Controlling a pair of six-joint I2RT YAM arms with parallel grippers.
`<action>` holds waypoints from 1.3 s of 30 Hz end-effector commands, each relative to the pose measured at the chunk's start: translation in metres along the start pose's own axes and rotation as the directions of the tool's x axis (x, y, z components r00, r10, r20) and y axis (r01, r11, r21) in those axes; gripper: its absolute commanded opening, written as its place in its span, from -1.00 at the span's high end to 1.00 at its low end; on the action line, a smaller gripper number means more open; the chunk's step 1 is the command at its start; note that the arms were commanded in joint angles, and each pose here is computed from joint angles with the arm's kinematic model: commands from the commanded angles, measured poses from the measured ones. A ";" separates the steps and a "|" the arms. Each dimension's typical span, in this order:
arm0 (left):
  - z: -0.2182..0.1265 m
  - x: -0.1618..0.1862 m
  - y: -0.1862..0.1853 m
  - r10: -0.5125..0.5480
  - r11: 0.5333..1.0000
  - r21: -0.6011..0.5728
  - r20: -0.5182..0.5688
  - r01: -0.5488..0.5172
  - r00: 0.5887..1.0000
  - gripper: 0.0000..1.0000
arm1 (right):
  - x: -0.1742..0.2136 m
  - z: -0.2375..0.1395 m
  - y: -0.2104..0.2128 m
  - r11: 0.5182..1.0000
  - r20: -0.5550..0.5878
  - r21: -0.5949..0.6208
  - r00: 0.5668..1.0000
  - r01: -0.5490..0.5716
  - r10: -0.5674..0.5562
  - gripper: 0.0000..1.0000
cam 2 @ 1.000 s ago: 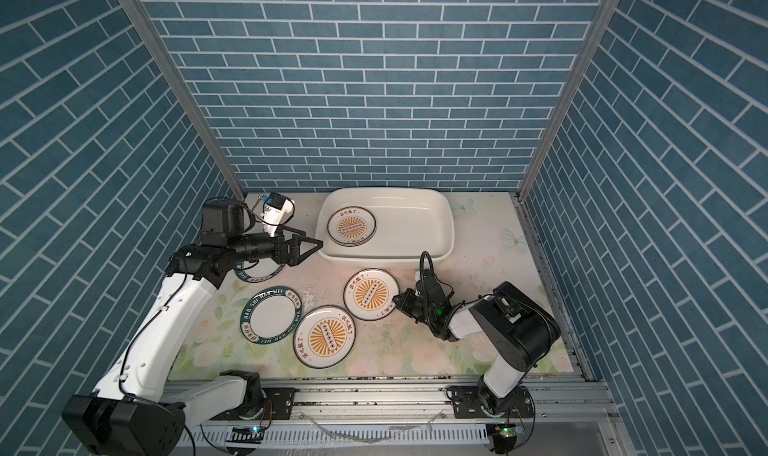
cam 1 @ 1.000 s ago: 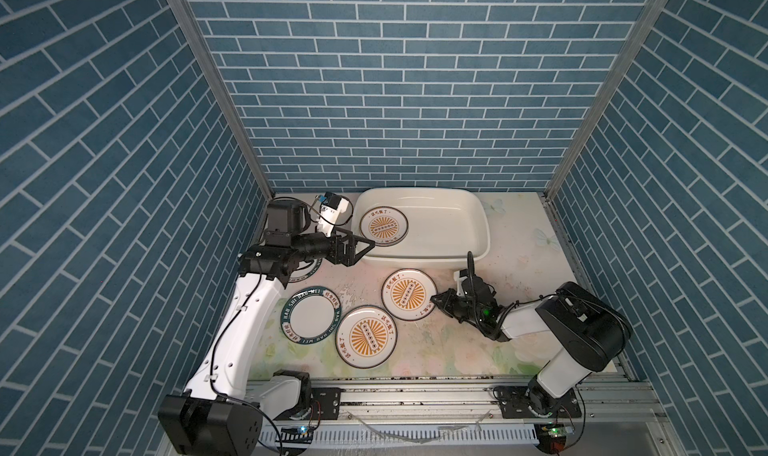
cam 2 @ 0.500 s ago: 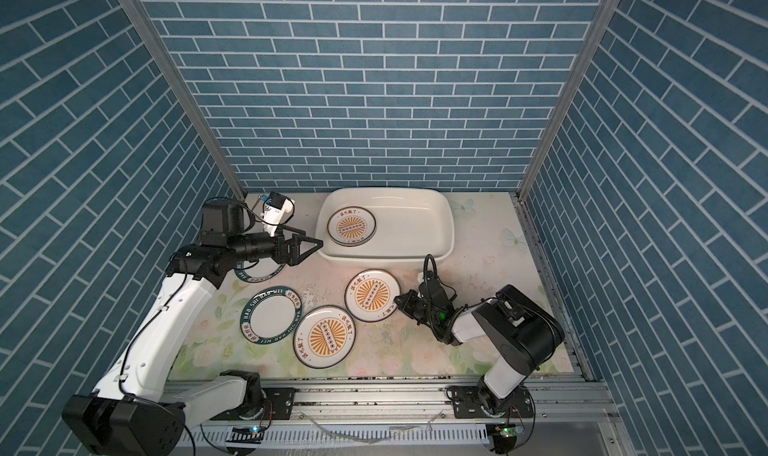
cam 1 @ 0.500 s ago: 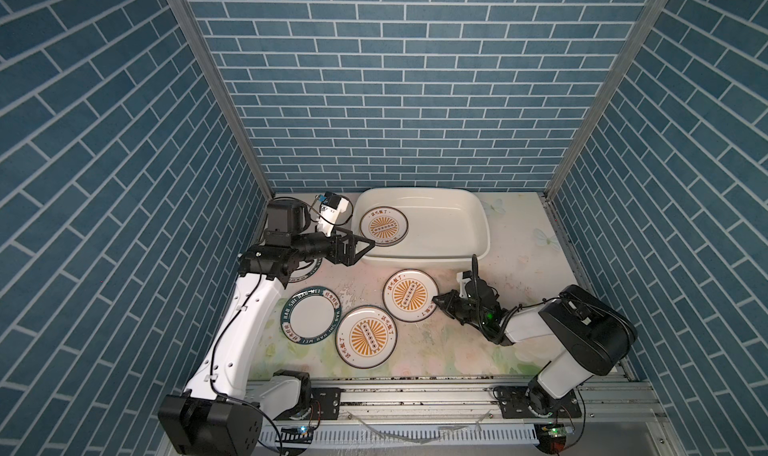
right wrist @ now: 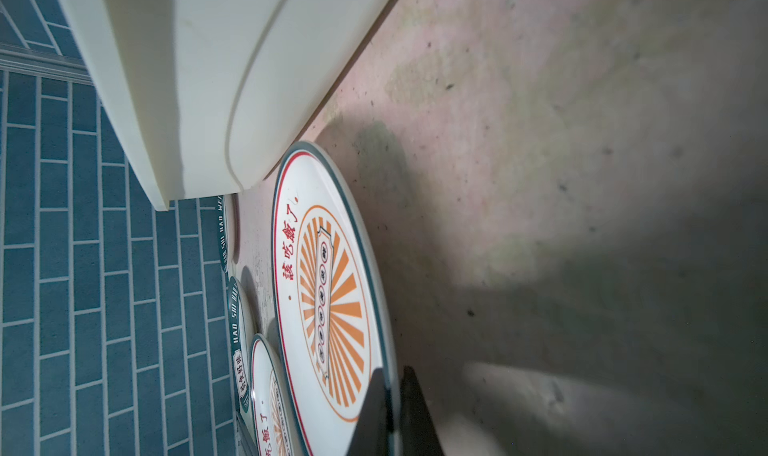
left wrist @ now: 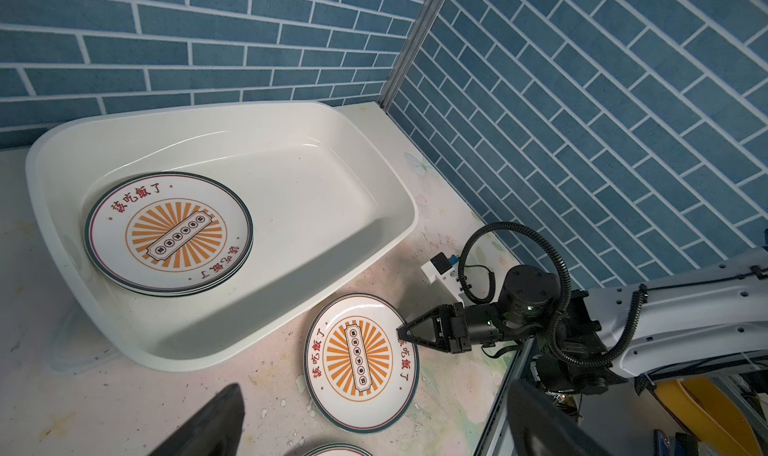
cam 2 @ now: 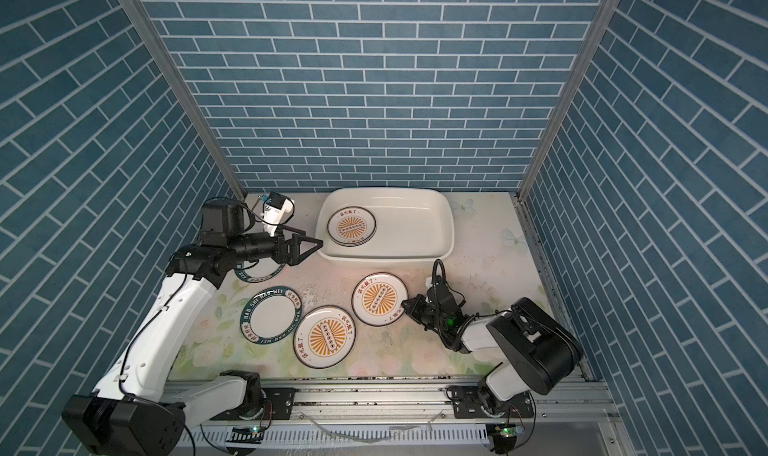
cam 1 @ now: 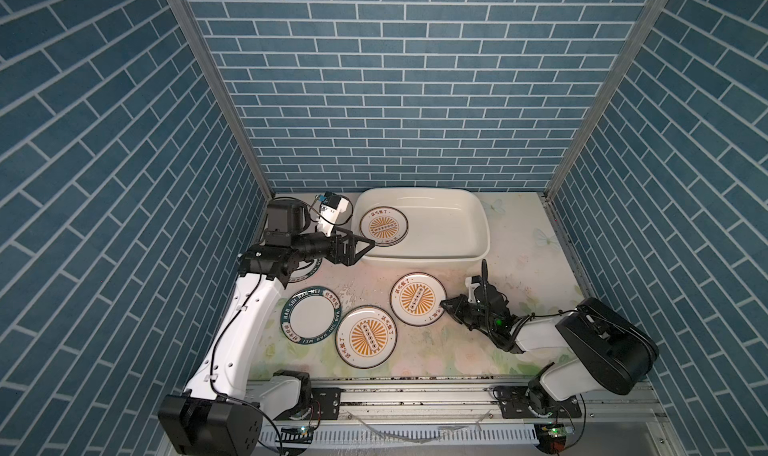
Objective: Place the plates into the plastic bin on the countertop
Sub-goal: 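Lower the right gripper onto the sunburst plate's rim and pinch it, then tilt the sunburst plate upright with the right gripper and carry it over the bin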
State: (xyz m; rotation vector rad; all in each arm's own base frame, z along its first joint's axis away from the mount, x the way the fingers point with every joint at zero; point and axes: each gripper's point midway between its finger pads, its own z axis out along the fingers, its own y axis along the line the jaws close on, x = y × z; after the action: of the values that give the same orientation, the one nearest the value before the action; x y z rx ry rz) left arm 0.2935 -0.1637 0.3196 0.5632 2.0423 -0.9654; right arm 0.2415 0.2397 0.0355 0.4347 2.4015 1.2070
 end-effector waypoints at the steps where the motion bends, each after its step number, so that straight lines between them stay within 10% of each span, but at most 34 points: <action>1: -0.003 -0.004 -0.006 0.018 1.000 0.012 0.015 -0.019 1.000 -0.99 | -0.001 -0.009 -0.004 0.999 0.011 0.029 1.000 0.013 -0.013 1.00; 39: -0.008 -0.009 -0.010 0.029 1.000 0.006 0.022 -0.030 0.999 -0.99 | 0.008 -0.091 0.010 0.992 -0.022 0.116 0.999 0.048 -0.045 1.00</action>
State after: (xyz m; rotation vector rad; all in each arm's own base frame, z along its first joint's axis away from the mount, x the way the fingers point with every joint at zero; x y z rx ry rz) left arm 0.2922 -0.1634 0.3221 0.5645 2.0354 -0.9624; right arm 0.1924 0.1891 0.0760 0.4258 2.4911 1.0680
